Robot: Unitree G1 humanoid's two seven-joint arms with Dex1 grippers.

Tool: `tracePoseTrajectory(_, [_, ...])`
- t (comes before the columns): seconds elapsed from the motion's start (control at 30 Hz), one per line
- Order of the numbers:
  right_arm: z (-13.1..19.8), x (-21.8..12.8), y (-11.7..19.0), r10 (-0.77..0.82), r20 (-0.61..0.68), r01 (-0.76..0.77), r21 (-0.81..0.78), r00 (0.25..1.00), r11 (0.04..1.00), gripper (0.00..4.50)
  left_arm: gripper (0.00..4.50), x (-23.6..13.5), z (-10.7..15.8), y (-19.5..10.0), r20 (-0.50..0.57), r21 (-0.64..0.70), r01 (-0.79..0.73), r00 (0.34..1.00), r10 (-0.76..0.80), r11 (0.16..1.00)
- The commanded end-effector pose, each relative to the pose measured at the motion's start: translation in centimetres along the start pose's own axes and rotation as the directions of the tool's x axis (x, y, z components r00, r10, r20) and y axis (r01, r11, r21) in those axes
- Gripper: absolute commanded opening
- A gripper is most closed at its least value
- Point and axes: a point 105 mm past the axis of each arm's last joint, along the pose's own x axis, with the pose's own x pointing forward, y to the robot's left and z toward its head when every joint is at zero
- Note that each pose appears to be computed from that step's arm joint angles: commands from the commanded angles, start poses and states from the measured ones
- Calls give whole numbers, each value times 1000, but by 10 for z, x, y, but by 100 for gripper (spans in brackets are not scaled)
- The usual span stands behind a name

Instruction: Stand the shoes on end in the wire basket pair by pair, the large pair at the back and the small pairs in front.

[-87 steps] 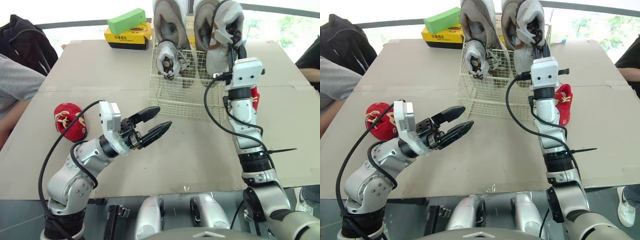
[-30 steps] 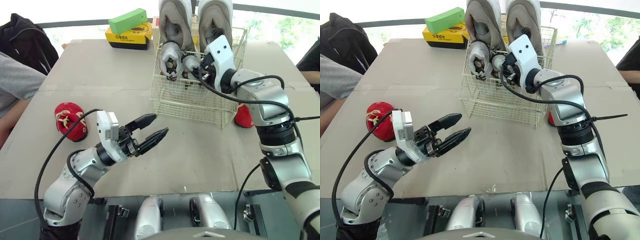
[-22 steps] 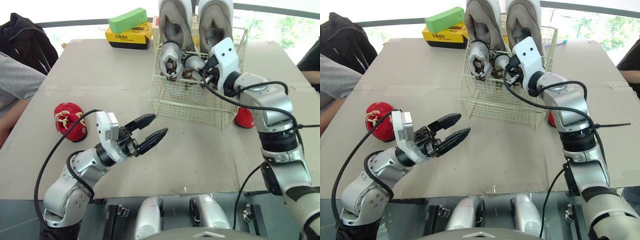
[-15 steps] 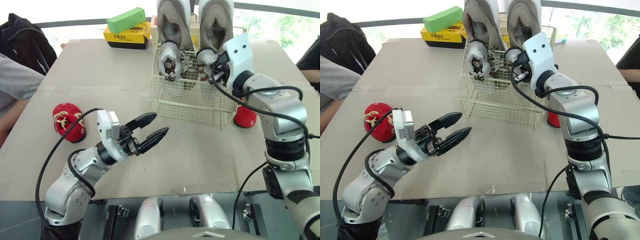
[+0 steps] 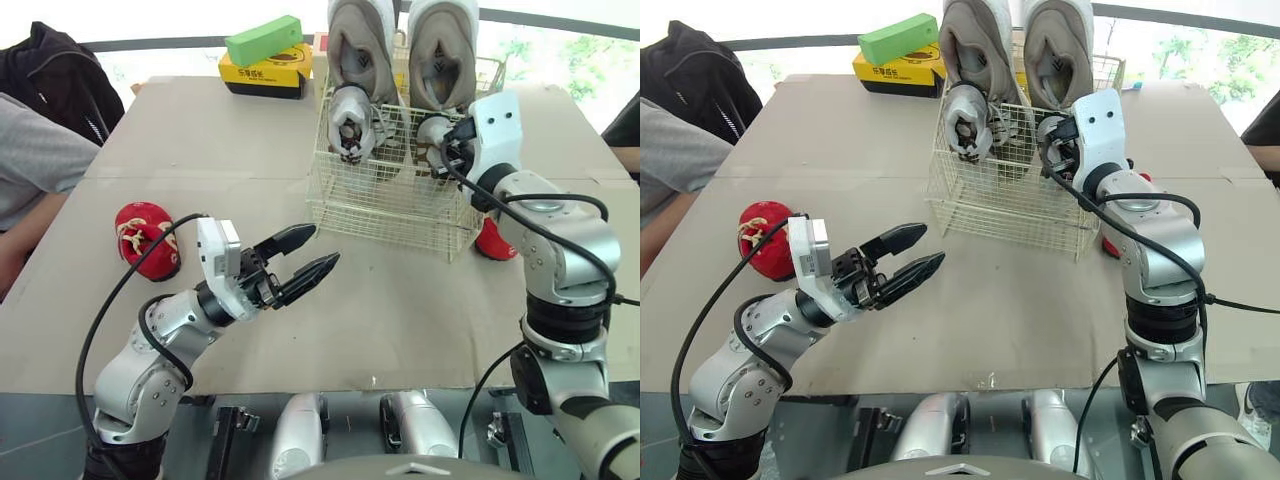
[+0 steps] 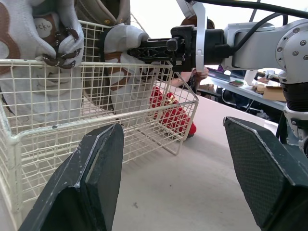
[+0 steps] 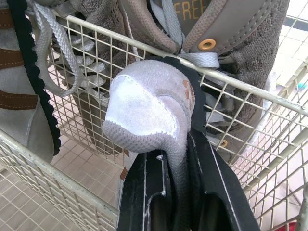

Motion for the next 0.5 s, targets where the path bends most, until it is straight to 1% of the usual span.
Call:
tracePoseTrajectory(0.03, [-24, -2, -27, -52, -95, 59, 71, 994, 996, 107, 361, 0, 9, -1, 26, 33, 7, 1000, -8, 999])
tracePoseTrajectory(0.1, [-13, -7, -26, -3, -43, 5, 45, 999, 999, 195, 361, -1, 10, 0, 24, 36, -4, 1000, 3, 999])
tracePoseTrajectory(0.13, [-5, -12, -25, 39, -8, -38, 38, 999, 999, 248, 361, -2, 11, 1, 25, 35, -11, 1000, 10, 999])
tracePoseTrajectory(0.3, [16, -31, -25, 147, 74, -144, -50, 986, 988, 248, 361, -8, 13, 7, 43, 22, -68, 997, 67, 997])
tracePoseTrajectory(0.33, [29, -43, -25, 205, 153, -186, -128, 967, 974, 248, 361, -15, 11, 15, 48, 20, -141, 989, 140, 990])
tracePoseTrajectory(0.37, [42, -58, -17, 311, 226, -269, -196, 923, 943, 248, 361, -24, 12, 24, 66, 17, -218, 974, 217, 976])
tracePoseTrajectory(0.4, [50, -73, -8, 412, 271, -345, -262, 870, 901, 248, 361, -32, 13, 33, 84, 17, -305, 949, 302, 952])
tracePoseTrajectory(0.43, [56, -87, 1, 502, 305, -417, -304, 810, 857, 248, 361, -44, 13, 45, 100, 26, -412, 908, 408, 911])
tracePoseTrajectory(0.47, [59, -95, 8, 562, 320, -467, -328, 763, 821, 248, 361, -54, 13, 51, 107, 32, -482, 873, 477, 875])
tracePoseTrajectory(0.5, [57, -98, 12, 591, 316, -489, -348, 742, 800, 248, 361, -64, 9, 55, 90, 38, -534, 844, 529, 845])
